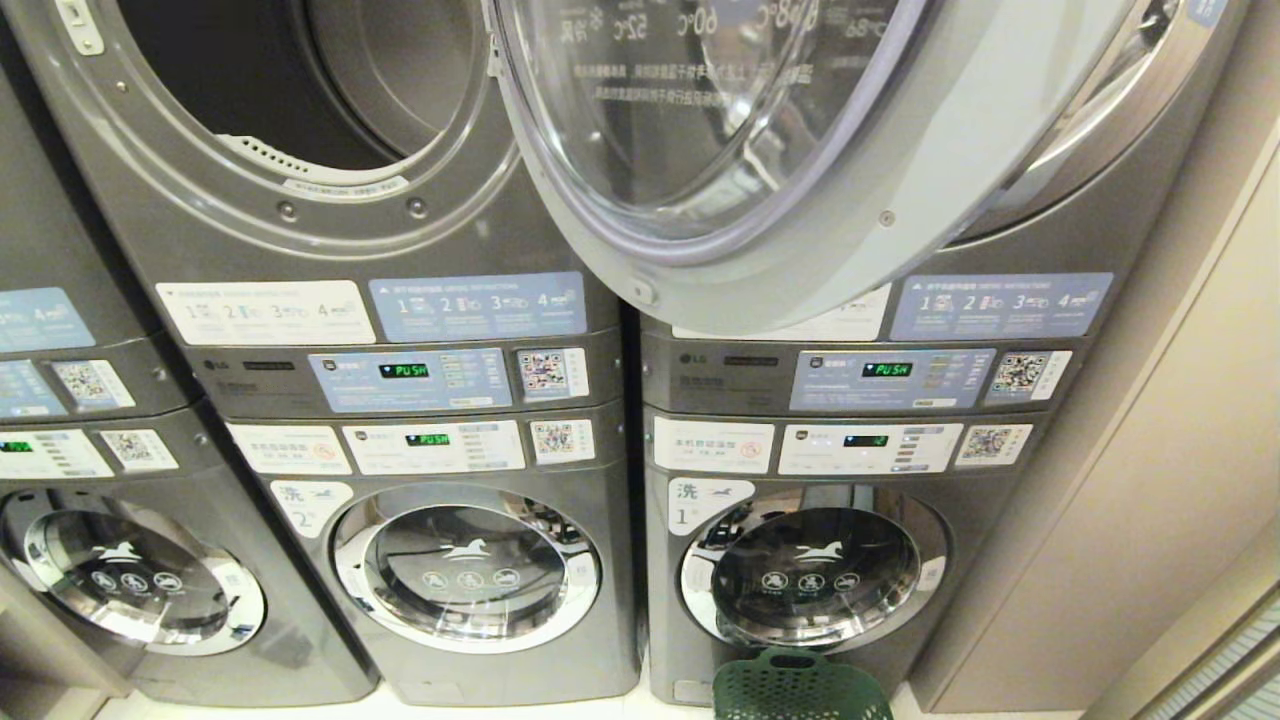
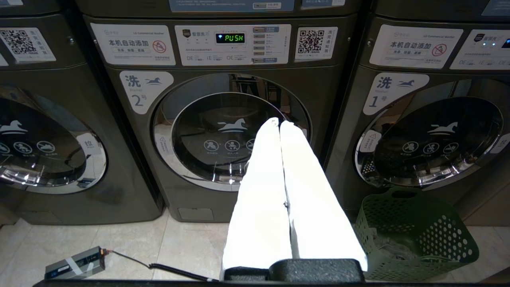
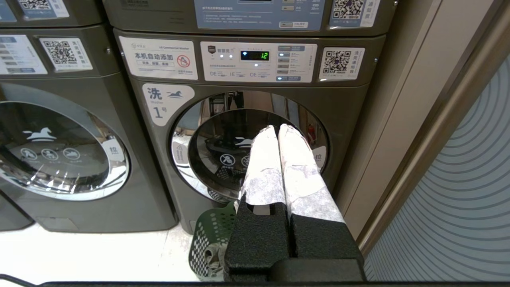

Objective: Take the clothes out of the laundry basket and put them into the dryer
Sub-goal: Take the clothes out of the basket

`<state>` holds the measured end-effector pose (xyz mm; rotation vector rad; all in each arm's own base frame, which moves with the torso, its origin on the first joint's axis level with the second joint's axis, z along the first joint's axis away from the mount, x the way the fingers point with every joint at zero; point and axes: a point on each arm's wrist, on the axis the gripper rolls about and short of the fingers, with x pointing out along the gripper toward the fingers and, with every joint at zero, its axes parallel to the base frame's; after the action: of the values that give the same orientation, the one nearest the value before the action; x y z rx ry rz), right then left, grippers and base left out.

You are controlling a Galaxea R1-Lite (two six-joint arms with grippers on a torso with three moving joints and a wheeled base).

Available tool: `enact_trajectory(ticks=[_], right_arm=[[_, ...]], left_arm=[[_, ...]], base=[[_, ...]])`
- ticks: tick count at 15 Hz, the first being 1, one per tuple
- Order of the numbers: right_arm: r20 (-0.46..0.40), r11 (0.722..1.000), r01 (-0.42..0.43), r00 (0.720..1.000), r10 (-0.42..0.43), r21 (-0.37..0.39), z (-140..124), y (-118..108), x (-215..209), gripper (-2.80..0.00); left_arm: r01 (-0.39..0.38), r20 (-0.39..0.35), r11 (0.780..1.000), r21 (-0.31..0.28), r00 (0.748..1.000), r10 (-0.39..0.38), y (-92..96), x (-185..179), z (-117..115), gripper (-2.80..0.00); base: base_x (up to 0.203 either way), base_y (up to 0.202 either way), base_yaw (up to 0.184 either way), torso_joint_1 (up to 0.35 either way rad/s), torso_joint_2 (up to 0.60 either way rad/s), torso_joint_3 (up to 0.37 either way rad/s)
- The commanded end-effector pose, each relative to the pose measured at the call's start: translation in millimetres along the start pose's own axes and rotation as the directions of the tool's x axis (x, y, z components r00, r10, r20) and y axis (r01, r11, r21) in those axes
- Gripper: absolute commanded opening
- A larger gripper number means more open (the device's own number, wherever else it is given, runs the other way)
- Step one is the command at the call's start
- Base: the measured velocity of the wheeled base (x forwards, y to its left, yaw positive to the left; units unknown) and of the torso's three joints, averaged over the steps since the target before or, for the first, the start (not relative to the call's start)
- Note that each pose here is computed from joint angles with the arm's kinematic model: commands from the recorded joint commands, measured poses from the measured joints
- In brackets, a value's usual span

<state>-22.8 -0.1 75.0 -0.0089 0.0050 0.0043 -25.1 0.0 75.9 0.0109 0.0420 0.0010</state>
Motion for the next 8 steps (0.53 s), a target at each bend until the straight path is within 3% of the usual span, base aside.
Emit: enact_trajectory(ticks=[1,8], right_arm=[[0.000,1.000,0.000,1.000,0.000,0.000,0.0,0.0,0.0,-2.80],[0.000,1.000,0.000,1.000,0.000,0.000,0.0,0.0,0.0,-2.80]], left_arm=[[0.000,0.001,1.000,0.000,1.000,0.000,0.0,-0.1,0.0,-2.80],[0.000,0.001,1.000,0.000,1.000,0.000,0.0,-0.1,0.0,-2.80]], base=[[0.000,0.000,0.000,-0.053,0.12,0.062],[0.000,0.000,0.000,-0.056,0.12,0.067]])
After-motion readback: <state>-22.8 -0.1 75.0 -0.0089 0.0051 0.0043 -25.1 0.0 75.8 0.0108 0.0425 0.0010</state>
